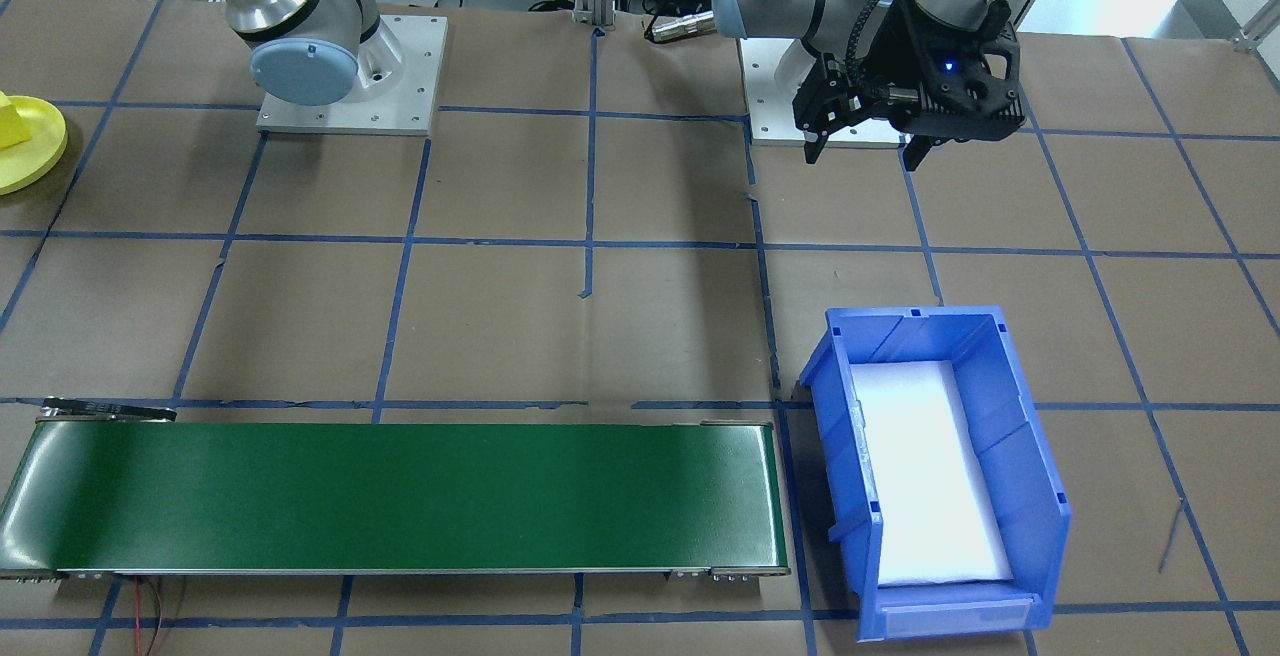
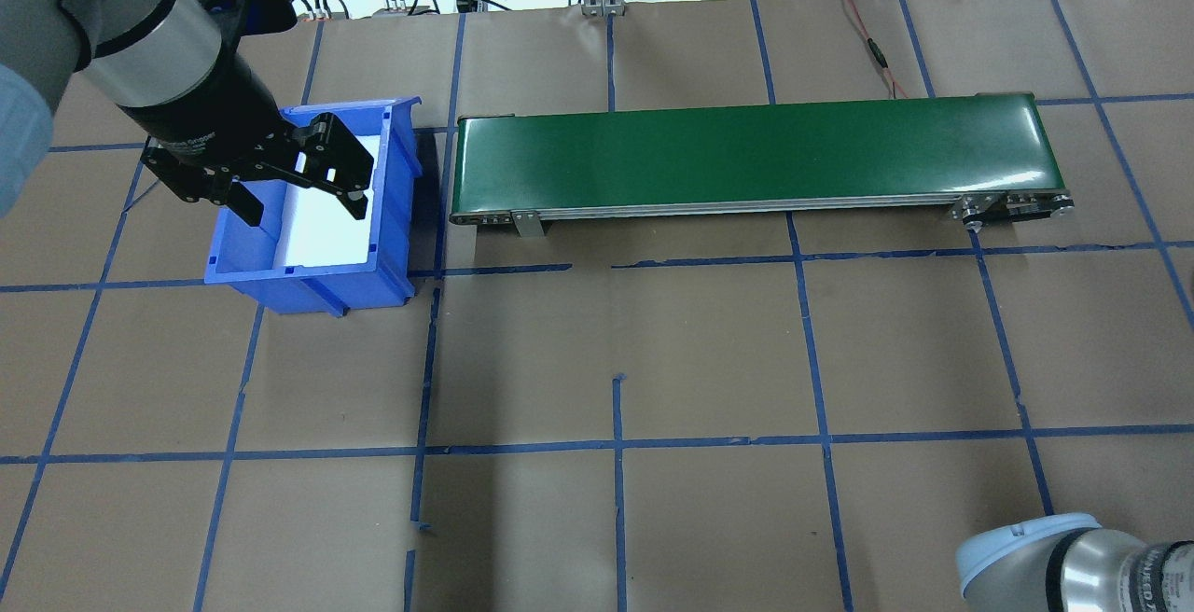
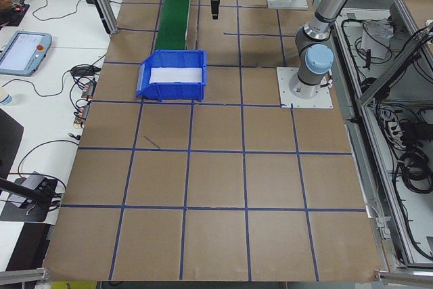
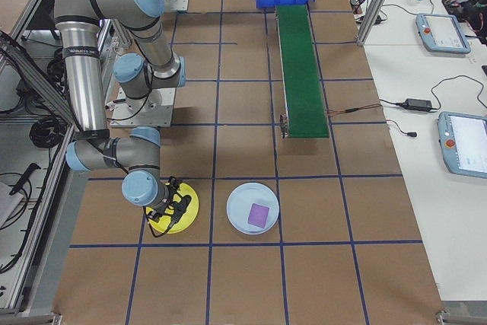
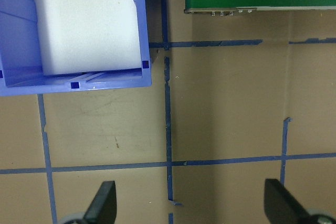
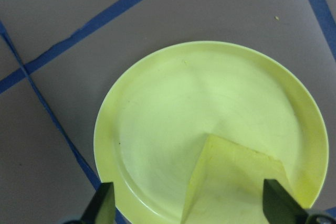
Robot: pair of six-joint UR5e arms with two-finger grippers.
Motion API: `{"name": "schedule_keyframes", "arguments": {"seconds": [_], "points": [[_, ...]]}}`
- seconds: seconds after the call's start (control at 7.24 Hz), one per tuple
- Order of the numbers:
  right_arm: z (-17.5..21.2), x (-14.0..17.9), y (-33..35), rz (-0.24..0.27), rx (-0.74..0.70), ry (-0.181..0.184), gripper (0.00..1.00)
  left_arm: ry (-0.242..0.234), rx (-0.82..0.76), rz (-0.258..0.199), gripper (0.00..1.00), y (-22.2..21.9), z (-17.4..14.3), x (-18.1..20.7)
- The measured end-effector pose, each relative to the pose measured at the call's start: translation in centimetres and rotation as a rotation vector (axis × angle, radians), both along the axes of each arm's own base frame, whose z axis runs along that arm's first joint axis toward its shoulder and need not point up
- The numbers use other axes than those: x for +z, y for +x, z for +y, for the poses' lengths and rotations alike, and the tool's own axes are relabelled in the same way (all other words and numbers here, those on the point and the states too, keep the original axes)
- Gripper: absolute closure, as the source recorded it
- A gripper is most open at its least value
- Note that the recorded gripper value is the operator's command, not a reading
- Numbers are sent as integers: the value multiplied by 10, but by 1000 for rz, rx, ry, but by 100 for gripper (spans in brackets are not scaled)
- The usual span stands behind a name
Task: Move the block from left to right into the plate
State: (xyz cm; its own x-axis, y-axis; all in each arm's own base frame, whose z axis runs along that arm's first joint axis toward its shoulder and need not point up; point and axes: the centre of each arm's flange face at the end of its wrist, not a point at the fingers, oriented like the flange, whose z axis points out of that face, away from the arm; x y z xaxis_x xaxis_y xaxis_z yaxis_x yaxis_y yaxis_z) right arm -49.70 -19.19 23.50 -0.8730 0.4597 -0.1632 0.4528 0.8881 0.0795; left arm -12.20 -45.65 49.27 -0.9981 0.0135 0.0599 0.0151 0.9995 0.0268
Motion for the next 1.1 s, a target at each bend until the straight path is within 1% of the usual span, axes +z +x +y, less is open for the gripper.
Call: {"name": "schedule_keyframes", "arguments": {"seconds": [0.14,0.28,0.55,0.69,0.83,0.97,1.1], "points": [[-23,16,7,17,45,2,0,1,0,0,0,0,0,0],[-62,52,20,51,113,1,0,2,1,0,0,0,0,-1],[-145,151,74,138,202,-14,0,2,2,0,0,0,0,-1],[-175,195,114,178,213,-27,0,1,3,0,0,0,0,-1],[-195,230,155,214,226,-44,0,1,3,0,0,0,0,-1],[-205,256,194,238,253,-64,0,0,2,0,0,0,0,0],[-208,270,219,244,277,-80,0,0,3,0,0,0,0,0]]}}
